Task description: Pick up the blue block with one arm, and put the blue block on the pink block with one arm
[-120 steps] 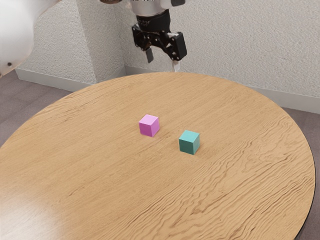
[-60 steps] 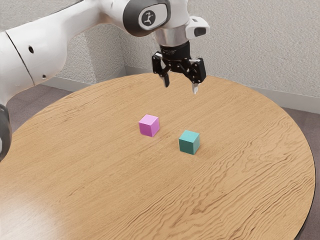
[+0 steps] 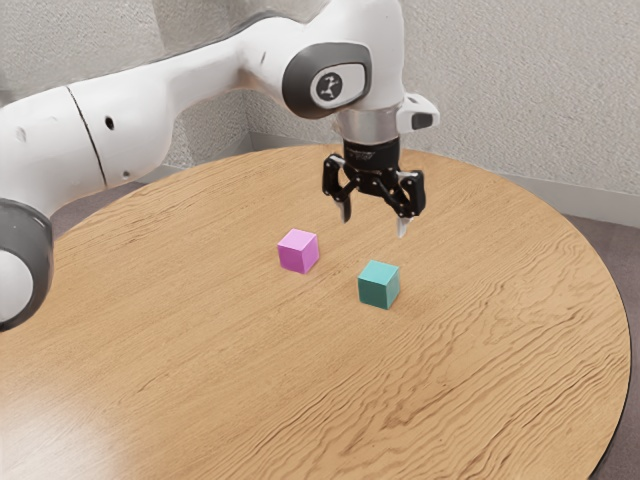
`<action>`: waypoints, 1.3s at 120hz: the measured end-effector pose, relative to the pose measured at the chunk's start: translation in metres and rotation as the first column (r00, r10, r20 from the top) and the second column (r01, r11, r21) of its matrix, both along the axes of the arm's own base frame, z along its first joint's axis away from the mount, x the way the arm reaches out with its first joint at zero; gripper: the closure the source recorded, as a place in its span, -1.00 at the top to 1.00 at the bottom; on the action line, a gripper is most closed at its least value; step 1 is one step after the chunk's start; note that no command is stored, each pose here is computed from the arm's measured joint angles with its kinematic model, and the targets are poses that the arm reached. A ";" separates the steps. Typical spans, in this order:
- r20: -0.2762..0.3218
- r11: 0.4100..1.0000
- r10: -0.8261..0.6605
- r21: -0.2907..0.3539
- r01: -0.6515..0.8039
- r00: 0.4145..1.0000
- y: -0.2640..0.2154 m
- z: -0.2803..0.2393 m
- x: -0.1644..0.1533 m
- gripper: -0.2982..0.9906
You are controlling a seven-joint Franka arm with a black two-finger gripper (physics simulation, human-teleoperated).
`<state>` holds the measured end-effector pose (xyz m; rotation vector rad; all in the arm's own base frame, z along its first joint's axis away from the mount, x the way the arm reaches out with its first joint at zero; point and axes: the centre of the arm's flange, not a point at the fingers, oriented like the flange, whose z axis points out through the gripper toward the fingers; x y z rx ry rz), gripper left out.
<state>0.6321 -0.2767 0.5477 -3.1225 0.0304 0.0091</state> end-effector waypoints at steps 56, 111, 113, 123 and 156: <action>0.007 1.000 -0.014 0.005 0.014 1.000 0.036 -0.124 0.067 0.54; -0.005 0.990 -0.140 -0.003 0.140 0.990 0.076 -0.199 0.098 0.54; -0.004 0.989 -0.146 -0.004 0.146 0.989 0.077 -0.201 0.099 0.54; 0.009 0.984 -0.176 -0.011 0.176 0.984 0.078 -0.204 0.104 0.54; 0.049 0.966 -0.255 -0.041 0.257 0.966 0.079 -0.225 0.122 0.54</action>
